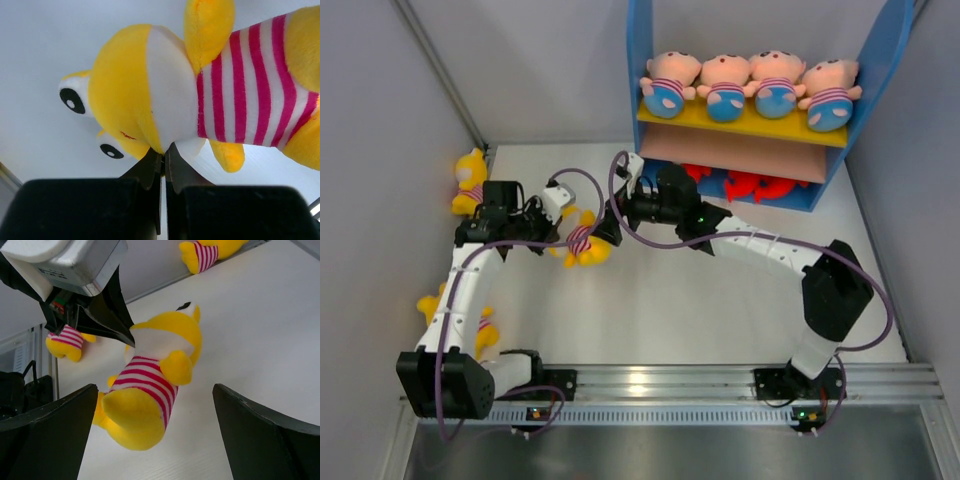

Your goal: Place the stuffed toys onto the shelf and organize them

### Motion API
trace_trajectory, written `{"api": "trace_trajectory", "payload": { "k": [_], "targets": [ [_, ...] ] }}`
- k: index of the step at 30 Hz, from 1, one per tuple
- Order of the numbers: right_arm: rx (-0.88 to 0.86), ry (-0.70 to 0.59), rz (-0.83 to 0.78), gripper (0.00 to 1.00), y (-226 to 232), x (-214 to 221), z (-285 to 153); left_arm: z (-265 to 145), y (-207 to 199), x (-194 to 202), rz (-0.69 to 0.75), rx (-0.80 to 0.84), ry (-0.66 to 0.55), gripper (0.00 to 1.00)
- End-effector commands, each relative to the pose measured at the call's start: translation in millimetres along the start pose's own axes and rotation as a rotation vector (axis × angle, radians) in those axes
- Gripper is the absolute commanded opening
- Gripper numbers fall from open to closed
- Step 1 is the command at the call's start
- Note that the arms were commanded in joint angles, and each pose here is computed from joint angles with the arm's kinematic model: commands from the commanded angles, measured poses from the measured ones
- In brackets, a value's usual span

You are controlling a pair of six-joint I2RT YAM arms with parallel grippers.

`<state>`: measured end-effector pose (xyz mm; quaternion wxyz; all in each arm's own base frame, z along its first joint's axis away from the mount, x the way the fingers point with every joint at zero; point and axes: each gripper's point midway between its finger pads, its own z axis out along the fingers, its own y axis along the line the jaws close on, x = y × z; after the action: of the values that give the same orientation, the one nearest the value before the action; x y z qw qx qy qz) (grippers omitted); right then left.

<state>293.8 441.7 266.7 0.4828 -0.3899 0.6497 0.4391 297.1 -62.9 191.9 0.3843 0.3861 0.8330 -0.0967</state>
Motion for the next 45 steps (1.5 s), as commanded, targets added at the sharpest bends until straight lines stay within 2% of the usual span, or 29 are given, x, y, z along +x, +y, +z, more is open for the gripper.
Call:
{"api": "trace_trajectory", "payload": {
  "k": [1, 7, 11, 14, 17, 18, 19, 20, 21, 22, 23, 24, 25, 26, 27, 29, 35, 40, 44, 45],
  "targets": [
    [-0.090, -0.052, 0.014, 0.99, 23, -20, 8, -7, -5, -14, 0.005, 0.018, -0.046, 0.00],
    [-0.097, 0.031, 0.011, 0.99, 34, 9, 23, -5, -6, -12, -0.004, 0.024, -0.044, 0.00],
    [-0.073, 0.081, 0.038, 0.99, 25, 30, 30, -9, -4, -14, -0.002, 0.007, -0.048, 0.00],
    [-0.058, 0.097, 0.042, 0.96, 22, 36, 31, -8, -1, -13, -0.007, -0.001, -0.037, 0.00],
    [-0.007, 0.117, 0.084, 0.78, 13, 48, 34, -7, -2, -15, -0.014, 0.007, -0.041, 0.00],
    [-0.006, 0.095, 0.095, 0.69, 13, 45, 36, -7, -2, -16, -0.016, 0.012, -0.047, 0.00],
    [-0.004, 0.096, 0.106, 0.46, 13, 51, 34, -6, -4, -17, -0.027, 0.019, -0.050, 0.00],
    [-0.009, 0.082, 0.110, 0.32, 14, 49, 34, -6, -6, -17, -0.034, 0.033, -0.055, 0.00],
    [-0.008, 0.078, 0.120, 0.08, 14, 49, 34, -6, -7, -18, -0.039, 0.034, -0.059, 0.00],
    [0.002, 0.079, 0.126, 0.00, 13, 50, 31, -7, -7, -19, -0.046, 0.032, -0.062, 0.00],
    [0.021, 0.075, 0.132, 0.00, 10, 51, 28, -7, -5, -19, -0.054, 0.022, -0.056, 0.00],
    [0.035, 0.066, 0.152, 0.00, 8, 51, 24, -8, -4, -18, -0.066, 0.011, -0.050, 0.10],
    [0.052, 0.035, 0.163, 0.00, 3, 49, 13, -9, -1, -18, -0.089, -0.004, -0.043, 0.32],
    [0.072, 0.012, 0.183, 0.00, -3, 46, 4, -12, 4, -19, -0.095, -0.034, -0.035, 0.62],
    [0.087, -0.020, 0.226, 0.00, -8, 43, -6, -14, 6, -19, -0.119, -0.048, -0.029, 0.75],
    [0.159, -0.098, 0.260, 0.00, -33, 37, -47, -20, 12, -20, -0.147, -0.095, -0.014, 0.90],
    [0.391, -0.167, 0.168, 0.00, -75, 31, -160, -24, 21, -13, -0.222, -0.163, 0.029, 0.92],
    [0.652, -0.288, 0.106, 0.00, -112, 10, -253, -19, 19, -9, -0.240, -0.151, 0.042, 0.92],
    [0.803, -0.315, 0.188, 0.00, -163, -1, -305, -21, 23, -16, -0.252, -0.157, 0.030, 0.93],
    [0.815, -0.298, 0.230, 0.00, -177, 8, -306, -21, 23, -16, -0.254, -0.160, 0.029, 0.93]
  ]
}}
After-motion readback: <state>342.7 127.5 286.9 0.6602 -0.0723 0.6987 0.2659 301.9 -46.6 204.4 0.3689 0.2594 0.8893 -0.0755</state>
